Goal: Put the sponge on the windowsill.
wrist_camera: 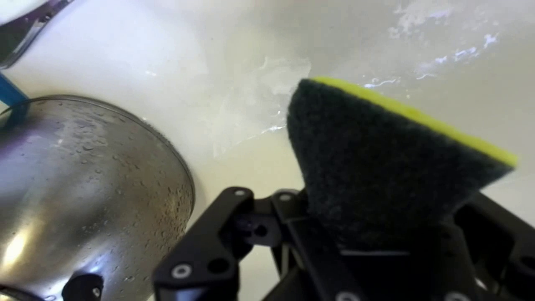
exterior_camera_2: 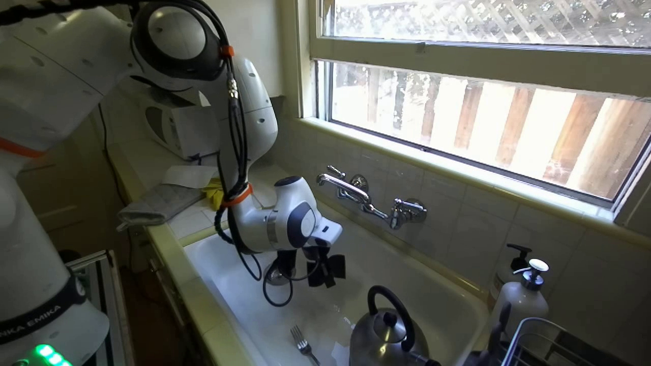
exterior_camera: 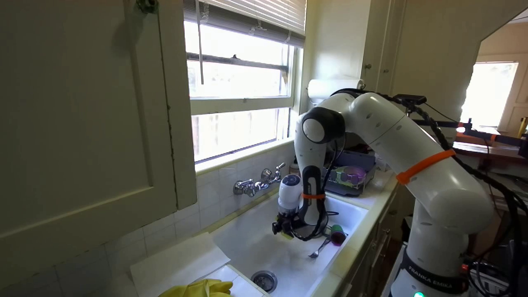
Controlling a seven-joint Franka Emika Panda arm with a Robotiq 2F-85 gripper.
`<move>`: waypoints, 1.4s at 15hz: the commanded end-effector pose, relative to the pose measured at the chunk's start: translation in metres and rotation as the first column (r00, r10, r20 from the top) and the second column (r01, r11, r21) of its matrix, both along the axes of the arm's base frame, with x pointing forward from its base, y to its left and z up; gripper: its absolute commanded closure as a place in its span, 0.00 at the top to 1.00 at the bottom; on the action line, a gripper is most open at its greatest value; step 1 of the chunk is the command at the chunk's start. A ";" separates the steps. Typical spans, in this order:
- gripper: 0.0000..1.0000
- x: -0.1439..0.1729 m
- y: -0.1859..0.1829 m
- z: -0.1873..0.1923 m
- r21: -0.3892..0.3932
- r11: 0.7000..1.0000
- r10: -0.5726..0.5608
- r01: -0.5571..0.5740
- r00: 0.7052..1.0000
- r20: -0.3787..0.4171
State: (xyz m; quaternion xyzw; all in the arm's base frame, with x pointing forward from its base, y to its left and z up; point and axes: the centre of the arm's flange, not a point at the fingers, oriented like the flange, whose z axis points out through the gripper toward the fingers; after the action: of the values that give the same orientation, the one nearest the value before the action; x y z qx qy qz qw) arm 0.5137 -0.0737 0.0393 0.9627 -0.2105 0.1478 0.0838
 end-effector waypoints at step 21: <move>0.00 -0.015 0.005 0.259 -0.060 0.993 0.107 -0.098 0.982 0.156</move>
State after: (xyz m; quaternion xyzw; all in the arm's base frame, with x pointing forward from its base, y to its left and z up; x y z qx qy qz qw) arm 0.4955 -0.0660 0.2630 0.9567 -0.1483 0.2349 0.0866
